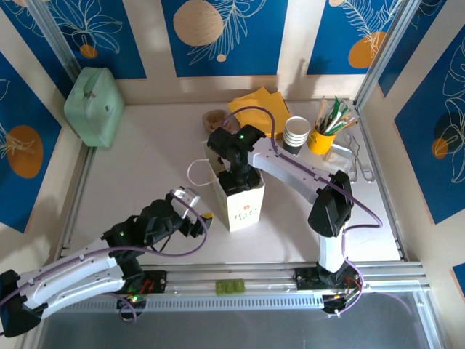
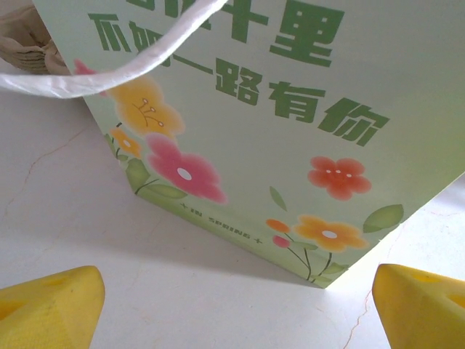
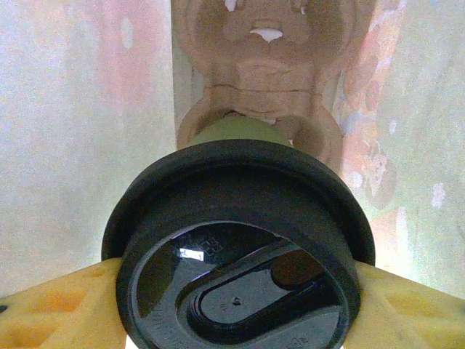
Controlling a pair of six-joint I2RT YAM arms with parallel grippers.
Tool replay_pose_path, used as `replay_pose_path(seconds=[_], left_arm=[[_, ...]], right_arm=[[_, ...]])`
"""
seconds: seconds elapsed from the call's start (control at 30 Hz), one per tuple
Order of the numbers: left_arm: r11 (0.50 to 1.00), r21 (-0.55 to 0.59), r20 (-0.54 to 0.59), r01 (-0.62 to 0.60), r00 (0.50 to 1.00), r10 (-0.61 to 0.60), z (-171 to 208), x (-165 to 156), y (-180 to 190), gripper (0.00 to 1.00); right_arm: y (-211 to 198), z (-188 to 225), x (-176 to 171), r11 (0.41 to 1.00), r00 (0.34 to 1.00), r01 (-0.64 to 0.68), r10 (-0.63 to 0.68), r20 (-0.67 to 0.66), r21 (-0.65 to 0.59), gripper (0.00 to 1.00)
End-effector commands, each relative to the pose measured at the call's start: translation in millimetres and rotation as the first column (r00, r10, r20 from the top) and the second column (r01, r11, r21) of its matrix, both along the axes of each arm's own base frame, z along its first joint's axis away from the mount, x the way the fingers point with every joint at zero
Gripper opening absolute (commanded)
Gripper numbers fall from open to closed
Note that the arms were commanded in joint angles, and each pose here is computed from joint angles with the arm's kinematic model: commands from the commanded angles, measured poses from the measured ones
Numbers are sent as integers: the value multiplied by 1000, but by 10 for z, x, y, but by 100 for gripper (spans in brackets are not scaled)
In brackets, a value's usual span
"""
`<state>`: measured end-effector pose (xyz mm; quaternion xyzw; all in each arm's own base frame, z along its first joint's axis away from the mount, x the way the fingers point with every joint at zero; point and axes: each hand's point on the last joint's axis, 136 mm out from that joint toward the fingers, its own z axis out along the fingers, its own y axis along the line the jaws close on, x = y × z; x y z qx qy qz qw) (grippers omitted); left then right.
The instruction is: Pack the takeout coffee
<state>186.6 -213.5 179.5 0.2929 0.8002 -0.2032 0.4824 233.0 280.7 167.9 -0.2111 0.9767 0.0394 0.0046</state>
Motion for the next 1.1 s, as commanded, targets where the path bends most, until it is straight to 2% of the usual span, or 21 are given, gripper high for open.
replay_pose_path(seconds=[0.0, 0.23, 0.37, 0.7, 1.07], left_arm=[[1000, -17, 35, 2, 999, -2, 145, 17, -19, 95], [1000, -14, 34, -2, 999, 2, 127, 11, 1, 95], [1000, -17, 34, -6, 999, 6, 122, 13, 7, 95], [1000, -20, 27, -7, 1000, 7, 117, -1, 19, 95], [1000, -24, 26, -9, 1000, 10, 114, -2, 26, 95]], right_arm=[[-32, 206, -101, 1000, 1000, 1, -1, 6, 14, 64], [-91, 225, -103, 1000, 1000, -14, 14, 24, -24, 64], [-78, 210, -116, 1000, 1000, -13, 13, 20, -5, 64], [-21, 16, -113, 1000, 1000, 4, -4, -6, 9, 64], [-54, -126, -92, 999, 1000, 23, -23, -14, -35, 64]])
